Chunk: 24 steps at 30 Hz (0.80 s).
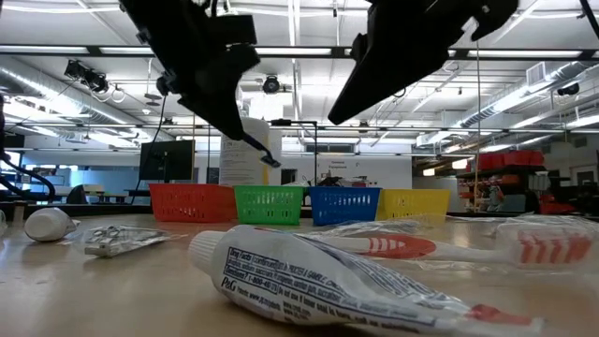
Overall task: Pick & Place Travel size toiletries
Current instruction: Put the blue razor into the orange bin
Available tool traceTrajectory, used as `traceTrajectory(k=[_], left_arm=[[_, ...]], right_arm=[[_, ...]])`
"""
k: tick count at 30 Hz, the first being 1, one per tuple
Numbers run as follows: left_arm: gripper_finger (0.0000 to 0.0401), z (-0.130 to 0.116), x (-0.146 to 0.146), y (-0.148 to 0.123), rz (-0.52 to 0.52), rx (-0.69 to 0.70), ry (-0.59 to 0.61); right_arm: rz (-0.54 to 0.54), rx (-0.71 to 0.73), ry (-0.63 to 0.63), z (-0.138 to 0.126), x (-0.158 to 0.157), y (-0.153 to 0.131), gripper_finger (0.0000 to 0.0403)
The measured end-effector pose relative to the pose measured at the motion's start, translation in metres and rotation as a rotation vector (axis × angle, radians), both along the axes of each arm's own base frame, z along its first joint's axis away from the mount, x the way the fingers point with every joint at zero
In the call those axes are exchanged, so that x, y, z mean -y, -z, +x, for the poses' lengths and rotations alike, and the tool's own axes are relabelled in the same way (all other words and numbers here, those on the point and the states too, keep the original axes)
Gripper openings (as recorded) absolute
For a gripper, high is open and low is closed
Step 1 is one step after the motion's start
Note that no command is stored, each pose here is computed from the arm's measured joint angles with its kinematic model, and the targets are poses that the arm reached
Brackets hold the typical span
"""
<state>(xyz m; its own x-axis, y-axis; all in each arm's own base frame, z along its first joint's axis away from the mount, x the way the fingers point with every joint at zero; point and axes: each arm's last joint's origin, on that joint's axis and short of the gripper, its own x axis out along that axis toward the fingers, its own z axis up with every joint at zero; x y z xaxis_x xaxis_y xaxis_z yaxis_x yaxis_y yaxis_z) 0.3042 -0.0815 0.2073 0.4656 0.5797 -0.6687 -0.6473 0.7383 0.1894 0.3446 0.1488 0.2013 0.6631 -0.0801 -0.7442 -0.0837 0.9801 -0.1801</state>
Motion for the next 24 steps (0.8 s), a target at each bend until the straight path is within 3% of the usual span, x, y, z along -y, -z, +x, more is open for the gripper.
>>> traceTrajectory(k=[6, 12, 24], left_arm=[[0.0047, -0.007, -0.033, 0.002, 0.086, -0.025, -0.223], [0.0043, -0.016, -0.077, 0.003, 0.112, -0.142, -0.388], [0.0045, -0.012, -0.13, 0.01, -0.052, -0.191, -0.481]], right_arm=[[0.02, -0.001, -0.013, 0.0, -0.001, 0.0, 0.0072], [0.019, -0.001, -0.012, 0.0, -0.001, 0.0, 0.0072], [0.019, -0.001, -0.012, 0.0, -0.001, 0.0, 0.0072]])
